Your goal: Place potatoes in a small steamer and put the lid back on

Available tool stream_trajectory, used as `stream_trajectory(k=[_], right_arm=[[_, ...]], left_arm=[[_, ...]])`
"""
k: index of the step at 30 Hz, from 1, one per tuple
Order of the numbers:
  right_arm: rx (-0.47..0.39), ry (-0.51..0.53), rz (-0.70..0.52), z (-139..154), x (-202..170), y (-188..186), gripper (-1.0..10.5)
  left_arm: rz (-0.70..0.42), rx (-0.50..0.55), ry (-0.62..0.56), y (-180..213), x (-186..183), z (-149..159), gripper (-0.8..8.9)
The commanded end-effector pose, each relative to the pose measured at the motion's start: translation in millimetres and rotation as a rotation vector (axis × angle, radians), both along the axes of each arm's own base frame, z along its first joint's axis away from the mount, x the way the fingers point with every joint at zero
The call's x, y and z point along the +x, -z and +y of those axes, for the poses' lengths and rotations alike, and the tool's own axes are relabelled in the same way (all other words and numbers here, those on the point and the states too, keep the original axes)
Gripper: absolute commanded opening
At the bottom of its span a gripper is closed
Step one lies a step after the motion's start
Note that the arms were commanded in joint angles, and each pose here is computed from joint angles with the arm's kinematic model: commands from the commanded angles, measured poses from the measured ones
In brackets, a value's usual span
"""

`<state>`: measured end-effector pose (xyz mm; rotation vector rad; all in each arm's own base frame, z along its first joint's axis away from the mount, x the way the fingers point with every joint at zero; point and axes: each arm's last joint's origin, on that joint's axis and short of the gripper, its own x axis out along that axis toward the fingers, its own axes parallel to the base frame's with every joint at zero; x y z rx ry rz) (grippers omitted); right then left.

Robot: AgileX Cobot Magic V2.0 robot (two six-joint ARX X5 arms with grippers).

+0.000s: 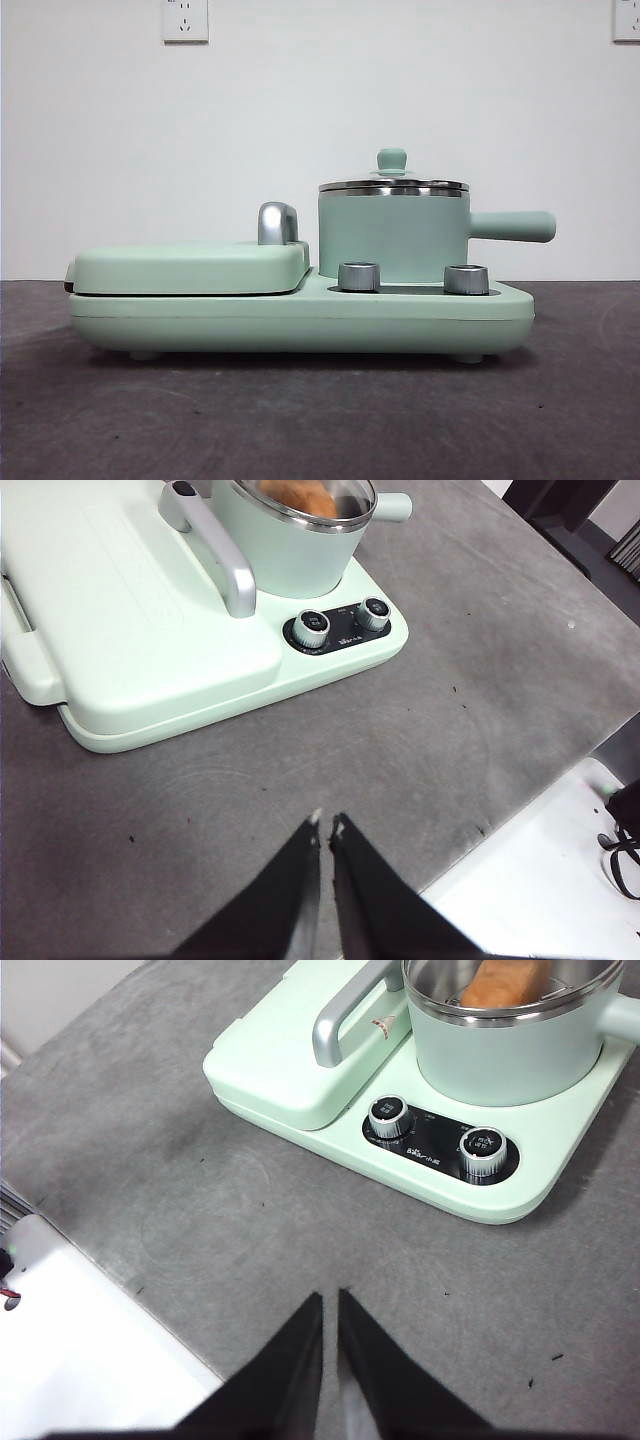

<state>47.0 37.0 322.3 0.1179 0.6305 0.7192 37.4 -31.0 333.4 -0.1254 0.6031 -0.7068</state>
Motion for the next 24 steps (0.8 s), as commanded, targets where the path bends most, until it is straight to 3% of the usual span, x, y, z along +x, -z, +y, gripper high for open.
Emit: stream_trajectory(k=[1, 11, 15, 20, 24], right_arm=[[0.000, -0.014, -0.016, 0.6, 0.2, -2.0, 0.2], [0.000, -0.013, -0.016, 0.6, 0.2, -2.0, 0.2], [0.000, -0.013, -0.016, 0.6, 0.2, -2.0, 0.2], [0.000, -0.013, -0.016, 0.6, 0.2, -2.0, 0.2], [0.000, -0.013, -0.016, 0.6, 0.2, -2.0, 0.2]], left_arm=[[-0.015, -0.005, 0.002, -2.8, -0.4, 0.1, 0.20], [-0.029, -0.011, -0.063, -1.0, -1.1, 4.1, 0.20], [-0.066, -0.025, -0.213, 17.2, 12.3, 6.3, 0.20], [-0.239, -0.074, -0.419, 52.6, 36.4, 14.4, 0.20], [-0.335, -0.030, -0.521, 89.8, 47.7, 23.5, 0.20]])
